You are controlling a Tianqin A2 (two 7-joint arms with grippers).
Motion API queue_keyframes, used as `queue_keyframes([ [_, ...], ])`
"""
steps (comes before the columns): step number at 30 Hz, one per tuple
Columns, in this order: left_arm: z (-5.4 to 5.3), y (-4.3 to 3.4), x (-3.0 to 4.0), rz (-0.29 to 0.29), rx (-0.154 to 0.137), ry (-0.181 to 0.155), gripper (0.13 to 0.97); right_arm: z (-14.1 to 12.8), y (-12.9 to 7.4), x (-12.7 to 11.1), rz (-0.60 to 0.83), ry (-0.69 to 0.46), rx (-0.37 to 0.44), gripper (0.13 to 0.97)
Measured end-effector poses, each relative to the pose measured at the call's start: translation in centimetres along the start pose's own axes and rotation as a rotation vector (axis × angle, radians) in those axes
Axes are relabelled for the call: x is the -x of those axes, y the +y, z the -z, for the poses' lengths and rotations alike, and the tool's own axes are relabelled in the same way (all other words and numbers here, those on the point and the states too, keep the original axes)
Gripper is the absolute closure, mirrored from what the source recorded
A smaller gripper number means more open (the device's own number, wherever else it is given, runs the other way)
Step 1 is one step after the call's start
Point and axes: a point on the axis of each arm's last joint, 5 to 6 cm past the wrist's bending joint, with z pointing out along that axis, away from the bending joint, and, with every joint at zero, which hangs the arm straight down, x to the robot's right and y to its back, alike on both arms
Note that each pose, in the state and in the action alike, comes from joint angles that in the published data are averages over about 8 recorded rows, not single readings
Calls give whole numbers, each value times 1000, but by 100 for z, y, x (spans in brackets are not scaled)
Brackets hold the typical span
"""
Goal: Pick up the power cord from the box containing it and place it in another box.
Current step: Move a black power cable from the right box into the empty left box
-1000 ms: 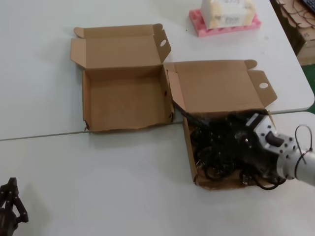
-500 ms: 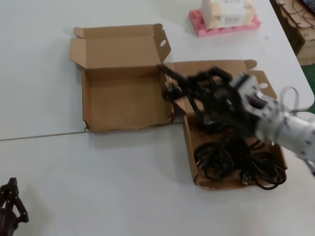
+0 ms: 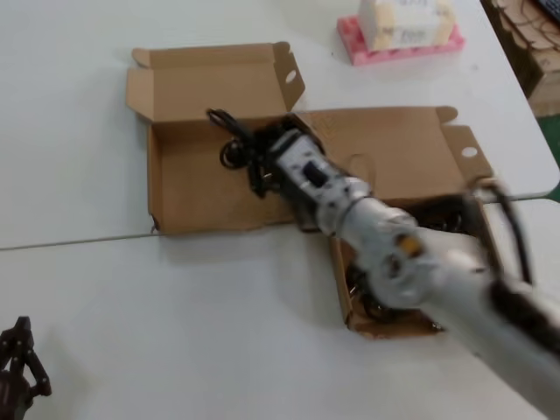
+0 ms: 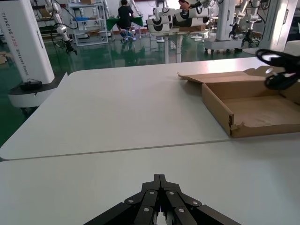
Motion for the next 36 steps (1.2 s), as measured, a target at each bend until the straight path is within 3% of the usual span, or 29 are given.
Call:
queue_keyframes([
  [5, 0, 0, 0, 0, 0, 0, 934, -231, -59, 202, 254, 67, -11, 902],
  [9, 0, 0, 0, 0, 0, 0, 934, -330, -102, 282, 344, 101, -19, 903],
  [22, 0, 0, 0, 0, 0, 0, 934, -408, -187, 421, 355, 111, -30, 849],
  [31, 0, 0, 0, 0, 0, 0, 934, -407, -175, 410, 356, 121, -30, 731],
  [34, 0, 0, 0, 0, 0, 0, 934, -400, -200, 355, 350, 137, -44, 731],
  [36, 0, 0, 0, 0, 0, 0, 934, -382, -240, 285, 338, 154, -68, 686],
])
